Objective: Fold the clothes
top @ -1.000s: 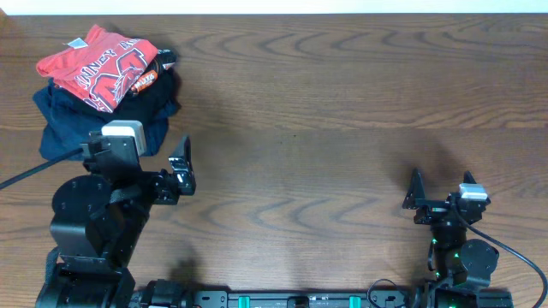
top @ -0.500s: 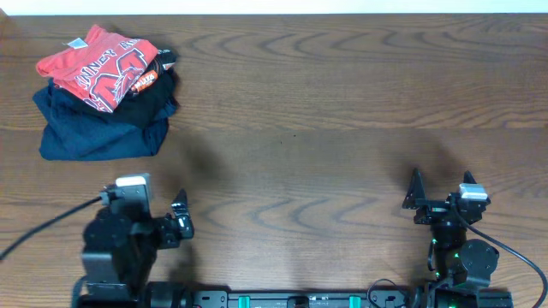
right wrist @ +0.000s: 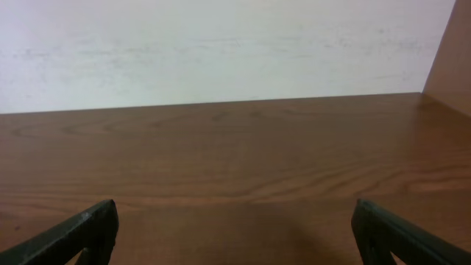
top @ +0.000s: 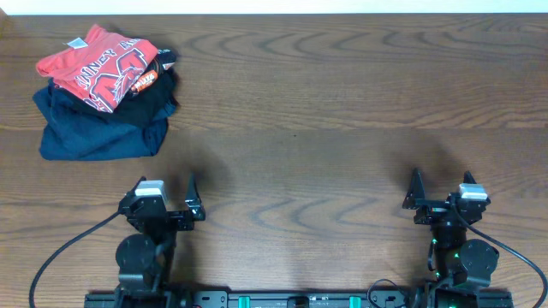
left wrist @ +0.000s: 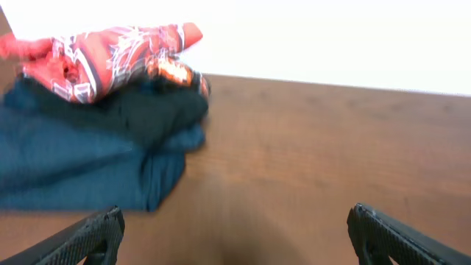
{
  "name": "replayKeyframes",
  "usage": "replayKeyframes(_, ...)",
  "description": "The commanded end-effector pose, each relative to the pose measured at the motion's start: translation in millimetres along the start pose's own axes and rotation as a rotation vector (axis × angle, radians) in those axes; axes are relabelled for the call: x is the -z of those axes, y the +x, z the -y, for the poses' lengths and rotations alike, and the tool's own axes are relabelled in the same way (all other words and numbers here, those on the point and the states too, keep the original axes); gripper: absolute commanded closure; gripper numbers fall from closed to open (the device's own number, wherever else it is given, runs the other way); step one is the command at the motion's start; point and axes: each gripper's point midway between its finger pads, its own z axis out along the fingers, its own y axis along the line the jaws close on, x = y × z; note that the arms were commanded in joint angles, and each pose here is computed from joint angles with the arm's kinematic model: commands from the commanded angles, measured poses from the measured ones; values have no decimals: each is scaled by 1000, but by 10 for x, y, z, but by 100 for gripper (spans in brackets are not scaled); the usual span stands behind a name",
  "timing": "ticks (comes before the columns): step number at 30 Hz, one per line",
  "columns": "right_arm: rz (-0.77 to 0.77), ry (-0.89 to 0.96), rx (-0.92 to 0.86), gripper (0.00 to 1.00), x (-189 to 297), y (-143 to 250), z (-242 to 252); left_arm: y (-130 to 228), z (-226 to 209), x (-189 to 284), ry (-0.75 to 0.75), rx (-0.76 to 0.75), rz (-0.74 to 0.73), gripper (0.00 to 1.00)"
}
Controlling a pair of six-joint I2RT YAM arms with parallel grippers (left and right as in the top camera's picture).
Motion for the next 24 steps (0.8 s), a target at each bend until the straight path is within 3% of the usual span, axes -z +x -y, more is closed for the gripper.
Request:
replayKeyframes(1,1,-13,15,1,3,0,-28,-48,-33,-43,-14,-79,93,2)
replayKeyframes(5,1,-13,15,1,3,0,-28,-150,-21,-82,-13,-142,221,2)
replayKeyframes(9,1,-13,15,1,3,1,-27,-156,-20,-81,-12,-145,224,2)
replayKeyframes(18,1,-13,15,1,3,1,-27,334,-72,-141,-19,-153,22,2)
replayKeyframes(24,1,-13,15,1,3,1,-27,316,-69,-141,-18,-153,30,2)
